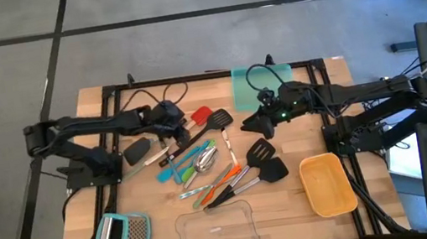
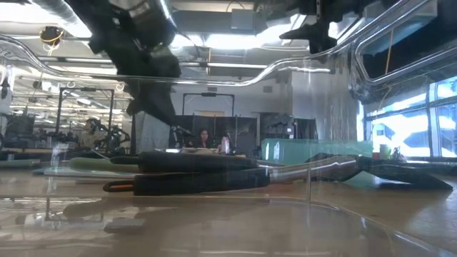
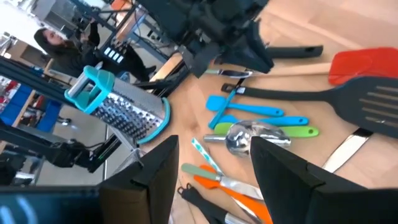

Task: Pick & Place Kitchen Items
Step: Put the black spatula into the green bin

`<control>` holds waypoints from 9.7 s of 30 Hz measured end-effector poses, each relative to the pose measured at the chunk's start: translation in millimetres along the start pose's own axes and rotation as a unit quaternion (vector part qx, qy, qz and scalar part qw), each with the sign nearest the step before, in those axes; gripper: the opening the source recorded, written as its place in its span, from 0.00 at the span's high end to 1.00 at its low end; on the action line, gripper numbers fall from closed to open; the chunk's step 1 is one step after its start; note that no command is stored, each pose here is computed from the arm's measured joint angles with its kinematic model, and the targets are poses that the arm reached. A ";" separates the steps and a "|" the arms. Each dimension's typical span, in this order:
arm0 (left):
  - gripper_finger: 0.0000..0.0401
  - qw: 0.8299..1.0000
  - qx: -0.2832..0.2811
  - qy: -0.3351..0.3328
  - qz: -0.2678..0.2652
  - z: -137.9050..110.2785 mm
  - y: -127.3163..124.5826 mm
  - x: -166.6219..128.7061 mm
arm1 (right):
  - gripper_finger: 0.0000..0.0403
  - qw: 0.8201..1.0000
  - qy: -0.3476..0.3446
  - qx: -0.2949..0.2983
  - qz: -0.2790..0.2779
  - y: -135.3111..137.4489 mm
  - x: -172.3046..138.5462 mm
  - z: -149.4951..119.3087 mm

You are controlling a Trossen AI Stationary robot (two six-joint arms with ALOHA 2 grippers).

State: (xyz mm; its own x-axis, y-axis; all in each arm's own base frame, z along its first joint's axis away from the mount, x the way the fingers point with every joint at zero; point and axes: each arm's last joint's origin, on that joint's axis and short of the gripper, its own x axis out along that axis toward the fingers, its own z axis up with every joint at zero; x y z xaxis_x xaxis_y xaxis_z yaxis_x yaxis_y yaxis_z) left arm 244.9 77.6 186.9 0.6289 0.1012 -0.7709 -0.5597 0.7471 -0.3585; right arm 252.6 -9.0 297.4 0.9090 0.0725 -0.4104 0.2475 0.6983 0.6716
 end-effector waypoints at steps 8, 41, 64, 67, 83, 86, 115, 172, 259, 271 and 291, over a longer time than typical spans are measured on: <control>0.66 1.000 0.015 0.012 -0.024 -2.9 -4.5 33.5 | 0.50 1.000 0.003 0.001 -0.002 -0.7 0.9 -0.6; 0.54 0.990 0.126 -0.006 0.063 -17.6 1.0 91.9 | 0.50 1.000 -0.001 0.004 -0.008 -1.1 0.9 -0.5; 0.84 0.996 -0.001 -0.055 -0.066 15.0 0.8 42.8 | 0.50 1.000 -0.010 0.004 -0.015 -1.6 0.9 0.2; 0.84 0.990 -0.018 -0.099 -0.102 27.8 -0.7 21.4 | 0.50 1.000 -0.011 0.004 -0.017 -1.7 1.0 0.2; 0.84 0.966 -0.062 -0.203 -0.151 57.7 21.1 -30.6 | 0.50 1.000 -0.011 0.004 -0.016 -1.6 1.0 0.3; 0.84 0.965 -0.062 -0.203 -0.151 57.8 21.1 -30.7 | 0.50 1.000 -0.011 0.003 -0.016 -1.6 1.0 0.3; 0.84 0.799 -0.167 -0.151 -0.558 93.5 4.8 -47.6 | 0.50 0.971 -0.238 0.002 -0.016 4.6 29.7 27.2; 0.84 0.716 -0.219 0.040 -0.662 64.5 -61.6 -51.9 | 0.50 0.961 -0.139 -0.221 0.091 32.9 -19.1 46.2; 0.63 0.923 0.377 -0.048 0.061 62.7 -67.4 -64.6 | 0.99 0.955 -0.056 0.242 -0.161 -13.6 -31.7 28.9; 0.49 0.940 0.340 -0.024 0.017 63.4 -61.7 -55.8 | 0.99 0.955 -0.062 0.239 -0.162 -15.3 -32.3 31.1; 0.61 0.943 0.324 0.006 0.079 58.8 -62.2 -27.1 | 0.99 0.956 -0.062 0.229 -0.174 -16.7 -32.8 30.4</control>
State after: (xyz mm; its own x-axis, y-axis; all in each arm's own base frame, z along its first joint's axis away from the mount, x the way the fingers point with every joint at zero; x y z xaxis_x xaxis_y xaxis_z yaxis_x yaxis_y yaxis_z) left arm 294.4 67.1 261.1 0.5570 0.2414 -0.7947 -0.1972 0.9679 0.1558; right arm 228.9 -44.7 318.3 0.7708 -0.2121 -0.6008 0.6369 0.2784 0.7189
